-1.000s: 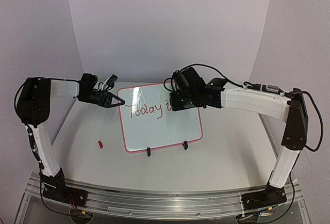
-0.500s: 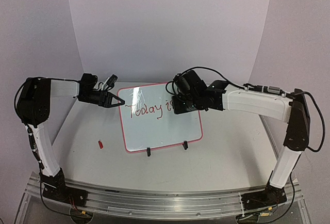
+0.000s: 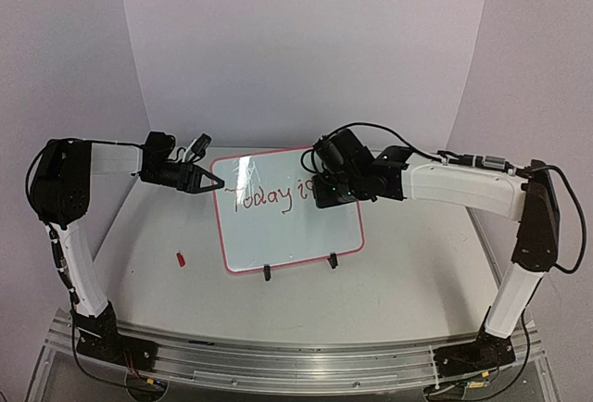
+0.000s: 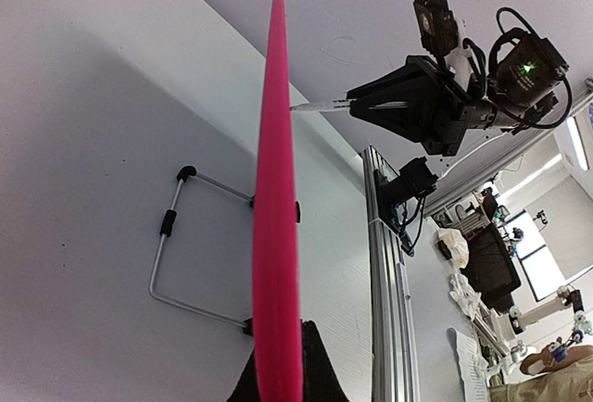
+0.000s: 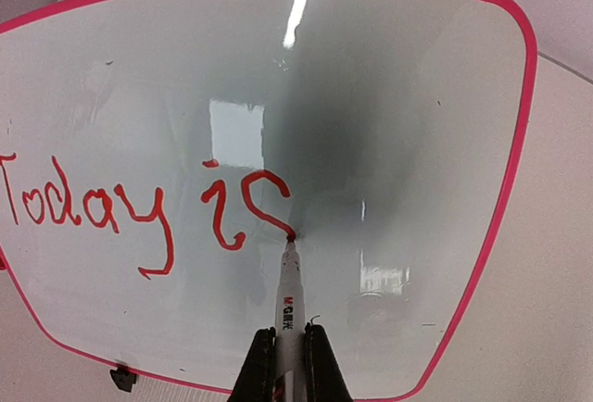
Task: Write a sentence on the whiteboard
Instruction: Write on the whiteboard with the whiteboard.
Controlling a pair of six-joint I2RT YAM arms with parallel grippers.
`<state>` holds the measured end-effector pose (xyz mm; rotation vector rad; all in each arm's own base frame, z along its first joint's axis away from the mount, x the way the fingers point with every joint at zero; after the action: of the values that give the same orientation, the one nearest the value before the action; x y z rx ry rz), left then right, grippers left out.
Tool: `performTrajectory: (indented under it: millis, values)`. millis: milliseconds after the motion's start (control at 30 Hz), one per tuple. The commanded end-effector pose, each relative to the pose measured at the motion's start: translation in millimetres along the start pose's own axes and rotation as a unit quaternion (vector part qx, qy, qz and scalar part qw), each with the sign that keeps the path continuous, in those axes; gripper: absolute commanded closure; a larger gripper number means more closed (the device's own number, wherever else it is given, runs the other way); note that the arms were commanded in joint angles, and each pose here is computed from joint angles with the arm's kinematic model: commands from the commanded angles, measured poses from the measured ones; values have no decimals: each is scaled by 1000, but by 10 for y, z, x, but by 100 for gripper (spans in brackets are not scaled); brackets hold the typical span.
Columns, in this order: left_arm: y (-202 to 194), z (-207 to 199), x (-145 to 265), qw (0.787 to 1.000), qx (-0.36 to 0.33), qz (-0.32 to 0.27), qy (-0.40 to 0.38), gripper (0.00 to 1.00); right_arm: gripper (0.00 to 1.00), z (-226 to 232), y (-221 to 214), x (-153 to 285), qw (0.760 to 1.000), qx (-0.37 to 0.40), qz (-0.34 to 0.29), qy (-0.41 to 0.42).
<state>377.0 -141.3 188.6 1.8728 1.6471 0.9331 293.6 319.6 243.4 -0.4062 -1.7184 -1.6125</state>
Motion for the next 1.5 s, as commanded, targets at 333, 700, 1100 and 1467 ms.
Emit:
performTrajectory:
  millis: [333,700,1100,1467]
  values:
    - [-105,112,-156,999,-34,31,28,100,100,74,24,-121,999,-8,28,25]
    - [-102,115,-155,999,-33,32,30,100,100,-106,40,516,996,-22,8,87]
    - [-105,122,-158,999,-30,30,29,100,100,14,-8,776,970,-56,16,235]
    - [-107,126,-159,999,-28,31,32,100,100,1015,-283,296,970,59,27,235]
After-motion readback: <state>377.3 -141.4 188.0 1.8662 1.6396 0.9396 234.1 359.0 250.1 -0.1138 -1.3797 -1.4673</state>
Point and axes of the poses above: each gripper's point midway between its finger pads, its own x axis back along the fingers, its own z axis along the line the jaws close on, y = z × x, the point moved 9 cm from there along x, back along the fingers, and after that the axes turned 1 degree about -x, right-handed, at the moved point
